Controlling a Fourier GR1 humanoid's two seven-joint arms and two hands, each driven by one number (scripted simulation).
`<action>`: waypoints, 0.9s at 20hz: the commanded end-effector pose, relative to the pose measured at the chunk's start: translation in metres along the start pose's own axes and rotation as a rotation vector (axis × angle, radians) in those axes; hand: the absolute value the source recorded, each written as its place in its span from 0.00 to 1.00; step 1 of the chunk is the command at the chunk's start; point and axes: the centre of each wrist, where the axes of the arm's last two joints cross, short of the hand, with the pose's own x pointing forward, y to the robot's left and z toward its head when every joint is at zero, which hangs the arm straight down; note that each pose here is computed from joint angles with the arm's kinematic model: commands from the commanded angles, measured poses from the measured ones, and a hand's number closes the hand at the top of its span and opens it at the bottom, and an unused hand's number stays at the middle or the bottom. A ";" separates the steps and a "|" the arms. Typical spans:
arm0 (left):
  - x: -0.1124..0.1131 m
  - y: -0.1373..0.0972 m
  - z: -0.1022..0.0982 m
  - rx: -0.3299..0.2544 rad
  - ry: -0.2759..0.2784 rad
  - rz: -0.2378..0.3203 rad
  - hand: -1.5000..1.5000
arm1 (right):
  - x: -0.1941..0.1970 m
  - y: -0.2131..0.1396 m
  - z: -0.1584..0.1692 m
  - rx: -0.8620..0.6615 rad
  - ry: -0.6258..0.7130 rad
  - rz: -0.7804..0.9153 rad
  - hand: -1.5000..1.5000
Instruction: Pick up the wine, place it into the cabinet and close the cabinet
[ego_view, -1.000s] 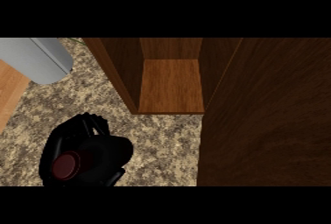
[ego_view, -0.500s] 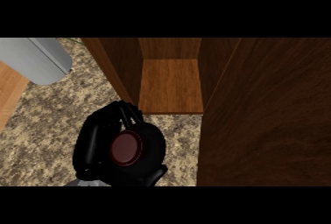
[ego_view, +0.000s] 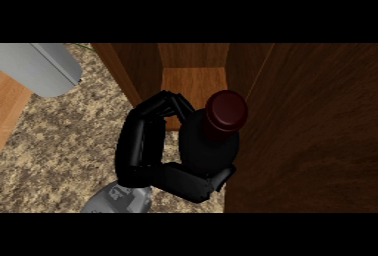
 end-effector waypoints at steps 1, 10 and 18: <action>-0.007 -0.009 -0.010 0.020 -0.014 -0.026 1.00 | 0.025 -0.003 0.015 0.040 -0.063 -0.043 0.00; -0.016 -0.018 -0.022 0.060 -0.029 -0.092 1.00 | 0.030 0.005 0.037 0.037 -0.056 -0.021 0.00; -0.041 -0.015 -0.019 0.114 0.008 -0.036 1.00 | 0.028 0.011 0.034 0.036 -0.060 -0.041 0.00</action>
